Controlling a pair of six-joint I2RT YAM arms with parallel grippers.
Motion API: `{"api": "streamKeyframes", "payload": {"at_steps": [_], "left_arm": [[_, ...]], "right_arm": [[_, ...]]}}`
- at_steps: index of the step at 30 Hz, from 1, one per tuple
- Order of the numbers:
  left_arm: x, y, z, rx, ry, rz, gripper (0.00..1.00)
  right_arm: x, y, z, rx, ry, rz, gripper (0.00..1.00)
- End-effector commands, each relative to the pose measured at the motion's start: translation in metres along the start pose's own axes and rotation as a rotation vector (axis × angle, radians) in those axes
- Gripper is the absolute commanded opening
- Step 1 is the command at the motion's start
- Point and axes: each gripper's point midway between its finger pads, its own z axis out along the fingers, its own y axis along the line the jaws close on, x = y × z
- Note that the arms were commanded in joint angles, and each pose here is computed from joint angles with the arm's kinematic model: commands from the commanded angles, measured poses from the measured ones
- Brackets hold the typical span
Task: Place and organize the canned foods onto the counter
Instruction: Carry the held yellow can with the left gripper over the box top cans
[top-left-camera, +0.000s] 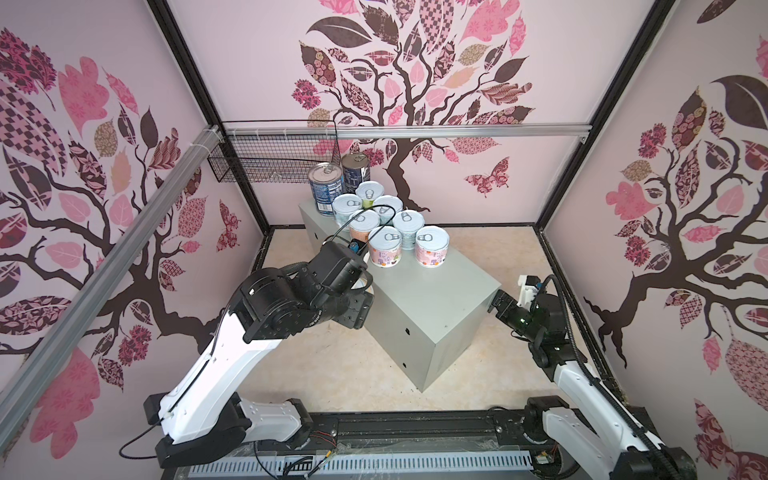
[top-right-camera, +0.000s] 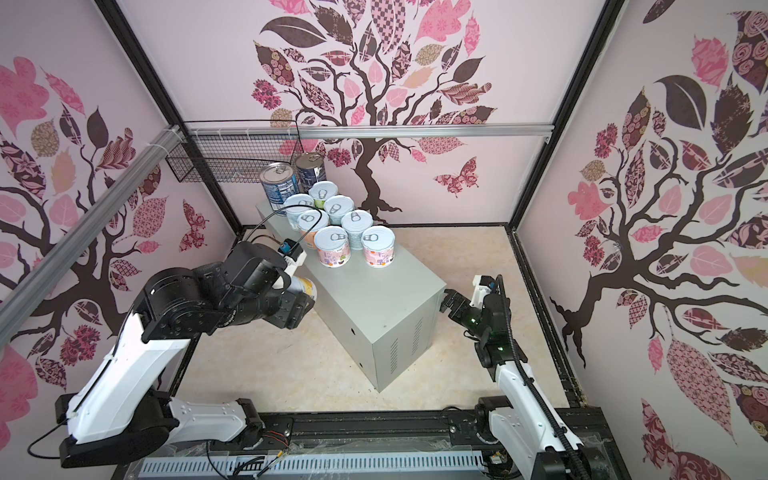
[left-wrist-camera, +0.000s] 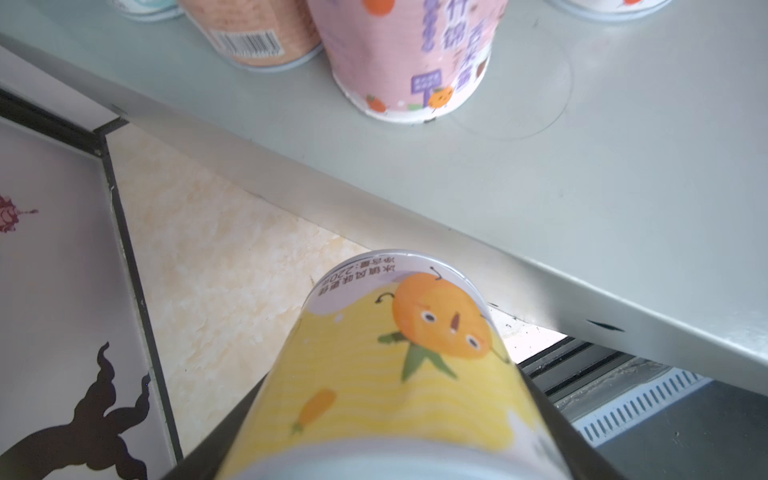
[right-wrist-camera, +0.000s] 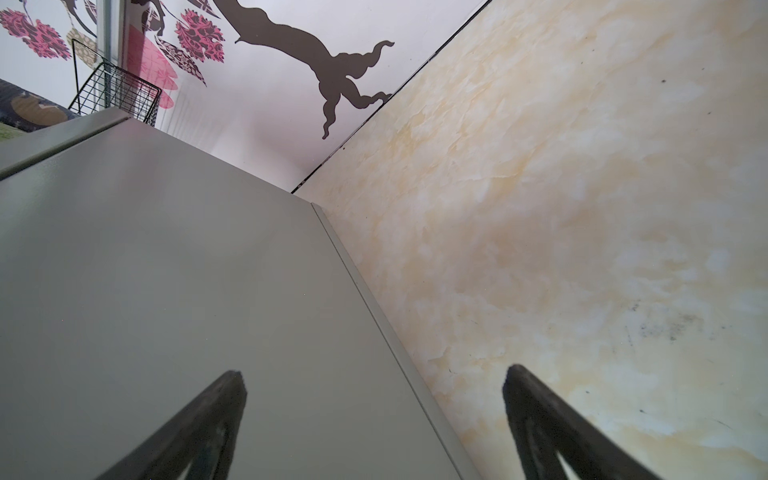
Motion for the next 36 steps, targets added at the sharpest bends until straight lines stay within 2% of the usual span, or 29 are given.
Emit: {"api": "streamKeyframes", "payload": {"at_steps": [1, 15, 26, 31, 36], "left_arm": [[-0.019, 0.002, -0.015, -0.008, -0.077, -0.008, 0.38], [-0.055, -0.04, -0.011, 0.051, -0.116, 0.043, 0.37], [-0.072, -0.064, 0.01, 0.066, -0.097, 0.066, 0.38], [-0.075, -0.071, 0.019, 0.07, -0.081, 0.072, 0.44], [-0.075, -0.077, 0.027, 0.08, -0.064, 0.078, 0.59]], "right_arm": [[-0.016, 0.019, -0.006, -0.026, -0.038, -0.039, 1.0], [-0.013, 0.015, -0.008, -0.016, -0.041, -0.057, 1.0], [-0.009, 0.013, -0.008, -0.02, -0.034, -0.076, 1.0], [-0.007, 0.012, -0.009, -0.021, -0.033, -0.085, 1.0], [-0.006, 0.012, -0.009, -0.025, -0.033, -0.09, 1.0]]}}
